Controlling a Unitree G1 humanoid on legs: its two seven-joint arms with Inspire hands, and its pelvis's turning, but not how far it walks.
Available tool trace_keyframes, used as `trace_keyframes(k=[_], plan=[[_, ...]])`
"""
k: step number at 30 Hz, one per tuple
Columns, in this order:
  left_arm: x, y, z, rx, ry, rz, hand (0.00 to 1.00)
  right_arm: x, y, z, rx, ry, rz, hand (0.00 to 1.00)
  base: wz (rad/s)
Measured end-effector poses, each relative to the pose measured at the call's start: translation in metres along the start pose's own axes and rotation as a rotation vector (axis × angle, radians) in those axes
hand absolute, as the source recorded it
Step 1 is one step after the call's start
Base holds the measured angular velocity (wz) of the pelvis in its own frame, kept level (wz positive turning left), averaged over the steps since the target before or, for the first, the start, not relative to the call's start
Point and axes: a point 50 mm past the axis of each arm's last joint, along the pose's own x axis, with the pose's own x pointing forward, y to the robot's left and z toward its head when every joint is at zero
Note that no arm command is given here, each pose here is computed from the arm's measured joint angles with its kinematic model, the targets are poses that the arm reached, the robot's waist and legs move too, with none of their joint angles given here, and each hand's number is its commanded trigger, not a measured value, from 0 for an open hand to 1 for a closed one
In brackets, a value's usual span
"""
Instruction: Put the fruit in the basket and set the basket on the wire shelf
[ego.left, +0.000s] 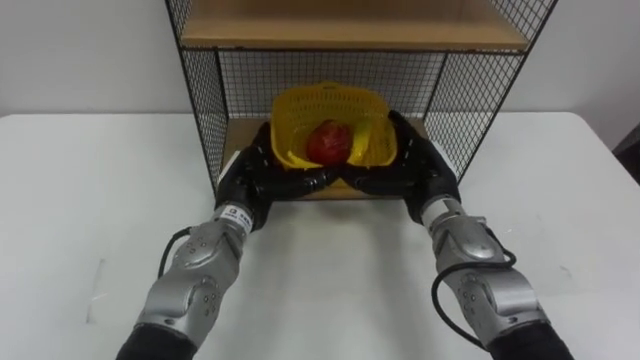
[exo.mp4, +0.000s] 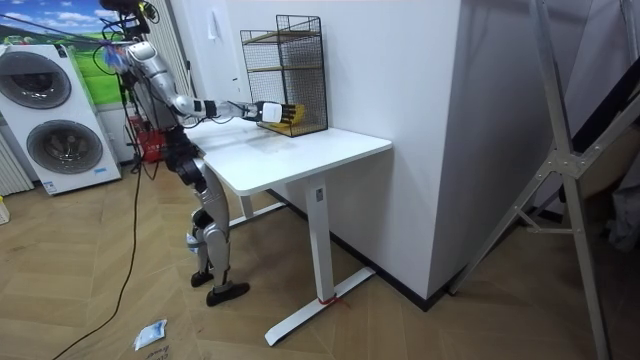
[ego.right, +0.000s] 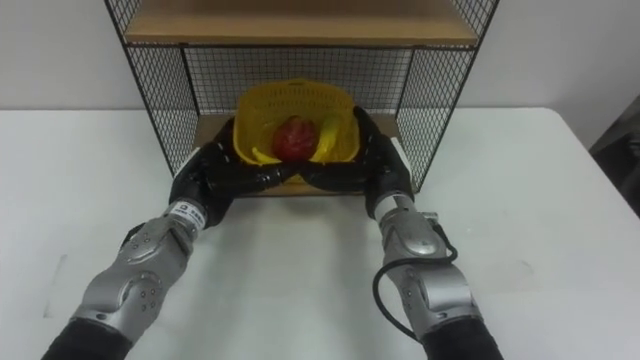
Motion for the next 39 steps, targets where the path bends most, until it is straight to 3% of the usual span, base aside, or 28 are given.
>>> trace_keyframes(k=[17, 29, 34, 39], plan=[[-0.036, 0.017, 0.01, 0.189, -0.103, 0.008, 0.0, -0.027, -0.025, 0.01, -0.057, -0.088, -0.026, 0.0, 0.01], [-0.047, 0.029, 0.019, 0.168, -0.149, 0.051, 0.0, -0.044, -0.033, 0.012, -0.082, -0.125, -0.059, 0.0, 0.0], [-0.06, 0.033, 0.019, 0.154, -0.179, 0.074, 0.0, -0.057, -0.042, 0.019, -0.087, -0.178, -0.106, 0.0, 0.01], [-0.083, 0.035, 0.002, 0.113, -0.168, 0.093, 0.0, -0.074, -0.043, 0.005, -0.142, -0.151, -0.1, 0.0, -0.01]])
